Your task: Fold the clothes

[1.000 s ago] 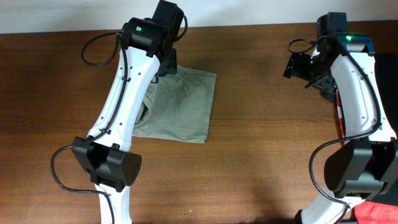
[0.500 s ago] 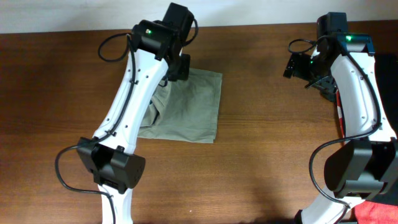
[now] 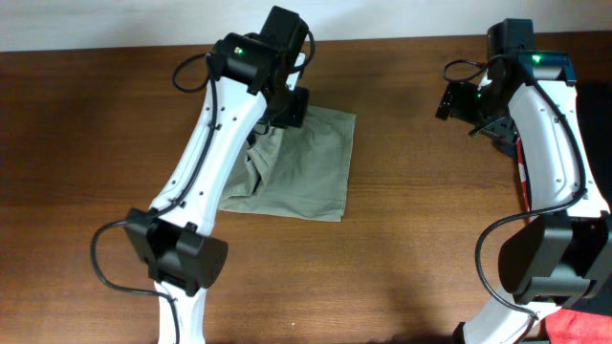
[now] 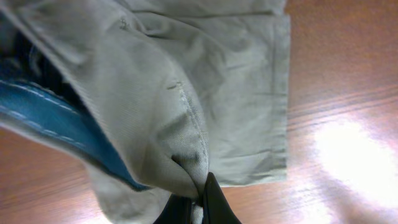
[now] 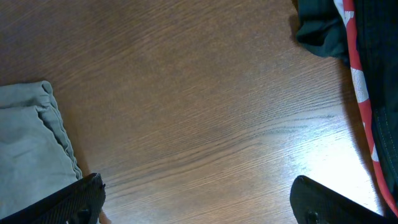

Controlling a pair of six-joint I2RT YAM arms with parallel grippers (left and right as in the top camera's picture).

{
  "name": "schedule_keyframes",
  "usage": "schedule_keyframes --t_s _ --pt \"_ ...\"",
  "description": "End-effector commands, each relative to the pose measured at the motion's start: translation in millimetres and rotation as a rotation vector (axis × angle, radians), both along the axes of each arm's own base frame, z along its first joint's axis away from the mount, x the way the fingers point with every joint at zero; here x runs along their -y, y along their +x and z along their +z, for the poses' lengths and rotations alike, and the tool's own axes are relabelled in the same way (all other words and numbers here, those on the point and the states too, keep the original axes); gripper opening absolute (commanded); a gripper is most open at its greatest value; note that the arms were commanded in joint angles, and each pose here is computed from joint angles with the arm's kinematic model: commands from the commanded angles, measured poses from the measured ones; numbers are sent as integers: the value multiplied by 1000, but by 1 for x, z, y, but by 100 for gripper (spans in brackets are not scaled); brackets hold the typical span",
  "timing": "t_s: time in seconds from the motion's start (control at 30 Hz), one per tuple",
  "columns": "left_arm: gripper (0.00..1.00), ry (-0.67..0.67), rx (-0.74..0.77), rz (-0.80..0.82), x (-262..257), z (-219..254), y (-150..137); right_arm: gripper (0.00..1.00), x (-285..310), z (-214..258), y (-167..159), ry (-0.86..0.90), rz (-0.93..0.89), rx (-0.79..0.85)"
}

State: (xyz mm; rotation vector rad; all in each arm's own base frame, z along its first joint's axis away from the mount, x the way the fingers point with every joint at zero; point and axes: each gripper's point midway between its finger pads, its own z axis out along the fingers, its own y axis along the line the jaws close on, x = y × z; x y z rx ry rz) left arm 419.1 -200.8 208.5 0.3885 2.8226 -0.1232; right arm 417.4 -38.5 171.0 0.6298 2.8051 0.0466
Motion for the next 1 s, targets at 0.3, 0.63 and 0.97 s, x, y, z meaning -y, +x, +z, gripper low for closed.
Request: schedule_keyframes --t_s 0.3,0.63,0.97 --pt "1 -123 -252 -185 51 -81 -13 99 2 -2 -1 -7 2 -7" --pt "9 -117 -242 -250 68 -88 -18 99 2 -2 -1 -7 2 -7" --pt "13 -126 -220 -260 74 -87 -15 99 1 -2 -1 -7 2 -7"
